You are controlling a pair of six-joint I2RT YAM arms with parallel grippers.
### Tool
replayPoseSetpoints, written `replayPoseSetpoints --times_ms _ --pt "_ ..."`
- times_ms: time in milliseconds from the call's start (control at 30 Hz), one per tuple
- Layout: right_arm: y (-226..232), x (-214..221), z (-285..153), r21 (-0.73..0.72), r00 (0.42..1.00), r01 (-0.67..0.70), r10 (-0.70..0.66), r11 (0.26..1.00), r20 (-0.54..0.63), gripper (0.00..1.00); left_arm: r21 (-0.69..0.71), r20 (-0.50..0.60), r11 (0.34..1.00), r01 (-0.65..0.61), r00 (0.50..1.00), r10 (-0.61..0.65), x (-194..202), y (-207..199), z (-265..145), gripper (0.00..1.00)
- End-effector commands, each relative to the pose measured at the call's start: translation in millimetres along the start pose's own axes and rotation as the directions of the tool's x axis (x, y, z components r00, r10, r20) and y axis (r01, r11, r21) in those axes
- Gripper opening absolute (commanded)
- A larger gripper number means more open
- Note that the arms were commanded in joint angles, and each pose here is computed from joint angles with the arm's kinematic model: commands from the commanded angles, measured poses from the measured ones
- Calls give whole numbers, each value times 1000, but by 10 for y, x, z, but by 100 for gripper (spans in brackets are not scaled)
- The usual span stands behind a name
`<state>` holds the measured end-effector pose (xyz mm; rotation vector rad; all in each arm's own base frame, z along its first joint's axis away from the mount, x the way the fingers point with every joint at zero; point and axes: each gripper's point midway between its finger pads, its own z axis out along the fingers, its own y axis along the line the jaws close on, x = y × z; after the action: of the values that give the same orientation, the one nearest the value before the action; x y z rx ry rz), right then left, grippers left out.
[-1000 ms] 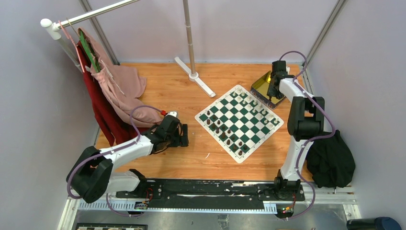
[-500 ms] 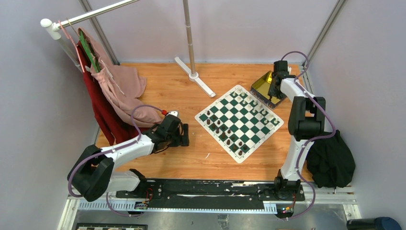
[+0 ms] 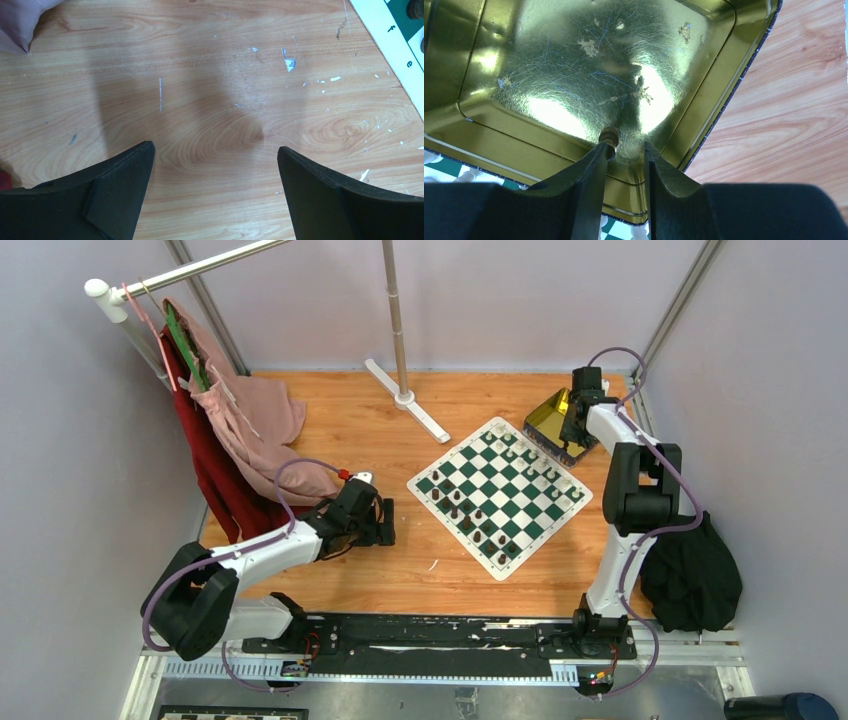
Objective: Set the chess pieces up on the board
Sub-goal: Pick up the chess piece from the storage box.
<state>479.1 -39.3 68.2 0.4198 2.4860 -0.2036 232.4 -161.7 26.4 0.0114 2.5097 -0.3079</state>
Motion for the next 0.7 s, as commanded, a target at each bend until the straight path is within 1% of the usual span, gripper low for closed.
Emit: replayPoseSetpoints --times_ms 0,667 --pt "-56 -4 -142 2 1000 -22 22 1000 5 36 16 5 1000 -18 1000 18 -54 -57 -7 100" --pt "46 5 -125 -27 1000 -18 18 999 -5 36 18 -2 999 -37 999 37 -46 -61 16 100"
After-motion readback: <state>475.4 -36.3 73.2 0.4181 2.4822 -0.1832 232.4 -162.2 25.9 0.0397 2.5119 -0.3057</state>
